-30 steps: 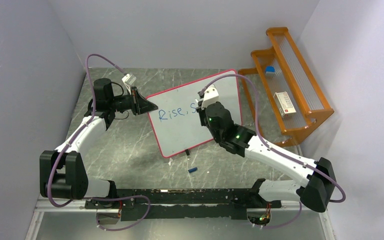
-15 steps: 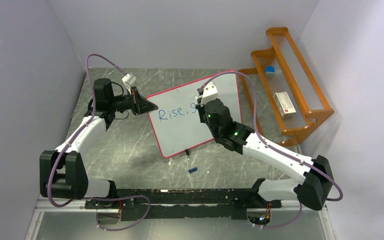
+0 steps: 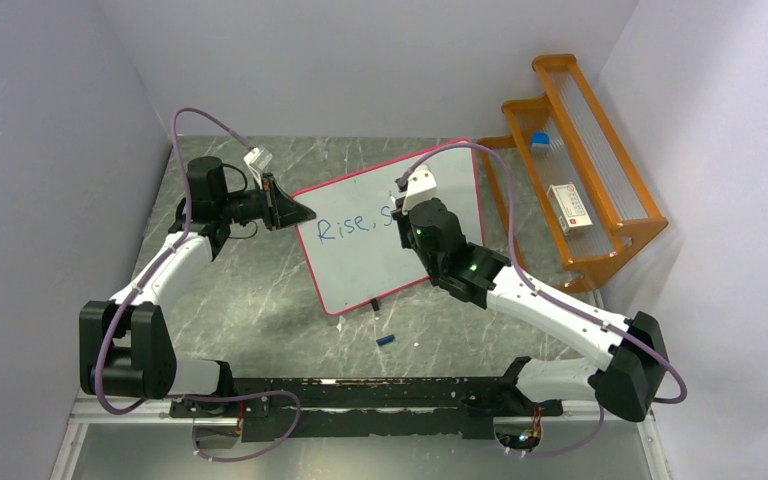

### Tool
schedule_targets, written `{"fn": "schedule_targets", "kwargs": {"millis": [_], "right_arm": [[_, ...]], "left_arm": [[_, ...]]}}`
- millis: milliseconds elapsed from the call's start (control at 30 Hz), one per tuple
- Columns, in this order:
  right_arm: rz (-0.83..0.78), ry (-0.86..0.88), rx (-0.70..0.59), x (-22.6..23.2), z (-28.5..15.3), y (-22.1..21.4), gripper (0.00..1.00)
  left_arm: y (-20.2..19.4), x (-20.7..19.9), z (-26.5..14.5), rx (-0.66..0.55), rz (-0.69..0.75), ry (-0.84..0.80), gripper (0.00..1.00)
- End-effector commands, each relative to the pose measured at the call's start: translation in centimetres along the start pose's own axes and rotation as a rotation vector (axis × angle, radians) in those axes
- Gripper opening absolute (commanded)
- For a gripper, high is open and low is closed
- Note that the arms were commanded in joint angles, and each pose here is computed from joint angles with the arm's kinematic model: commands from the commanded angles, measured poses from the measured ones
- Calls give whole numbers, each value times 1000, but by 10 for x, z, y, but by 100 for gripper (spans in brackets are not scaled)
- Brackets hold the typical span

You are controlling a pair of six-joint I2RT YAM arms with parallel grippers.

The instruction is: Write a sentence on the whiteboard

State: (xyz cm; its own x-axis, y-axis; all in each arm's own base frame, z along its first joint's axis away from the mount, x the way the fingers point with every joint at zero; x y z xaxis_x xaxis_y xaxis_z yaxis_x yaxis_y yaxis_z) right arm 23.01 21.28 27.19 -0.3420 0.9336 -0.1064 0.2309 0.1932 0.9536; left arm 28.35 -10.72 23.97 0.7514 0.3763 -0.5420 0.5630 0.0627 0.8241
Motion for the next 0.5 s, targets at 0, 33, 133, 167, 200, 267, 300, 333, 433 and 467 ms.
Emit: {"fn": "schedule_targets", "kwargs": {"millis": [0, 33, 133, 167, 200, 267, 300, 333, 433, 467], "right_arm": [[6, 13, 46, -2, -4, -10, 0], [6, 13, 51, -2, -5, -11, 0], [10, 19, 62, -2, -6, -14, 0], [11, 19, 67, -3, -6, -15, 0], [11, 20, 72, -2, -7, -16, 0], [11, 20, 80, -3, -8, -18, 0], [12, 20, 83, -3, -8, -19, 0], [13, 22, 86, -3, -9, -20, 0], [18, 26, 94, -4, -11, -23, 0], [19, 27, 96, -4, -11, -24, 0]], "left_arm": [[-23, 13, 7, 71, -11, 57, 5], [-23, 13, 8, 70, -12, 57, 5], [-23, 13, 8, 70, -11, 58, 5], [-22, 13, 8, 70, -12, 58, 5], [-22, 12, 7, 70, -10, 58, 5], [-22, 12, 7, 70, -10, 58, 5], [-22, 13, 7, 70, -11, 58, 5], [-23, 13, 7, 71, -11, 58, 5], [-22, 13, 8, 70, -10, 58, 5], [-22, 13, 8, 70, -10, 58, 5]]}}
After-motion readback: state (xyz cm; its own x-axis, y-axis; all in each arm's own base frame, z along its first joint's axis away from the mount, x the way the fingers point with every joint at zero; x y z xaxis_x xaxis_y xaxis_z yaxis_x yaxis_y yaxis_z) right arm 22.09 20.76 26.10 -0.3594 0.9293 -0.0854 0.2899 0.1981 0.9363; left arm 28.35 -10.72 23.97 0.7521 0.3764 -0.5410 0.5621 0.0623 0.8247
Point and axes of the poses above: each gripper's point midway between its finger pads, its own z axis out along the fingers, its own x axis along the line the jaws close on, y = z × x, the point moved 9 cm from there along -z, back along the fingers
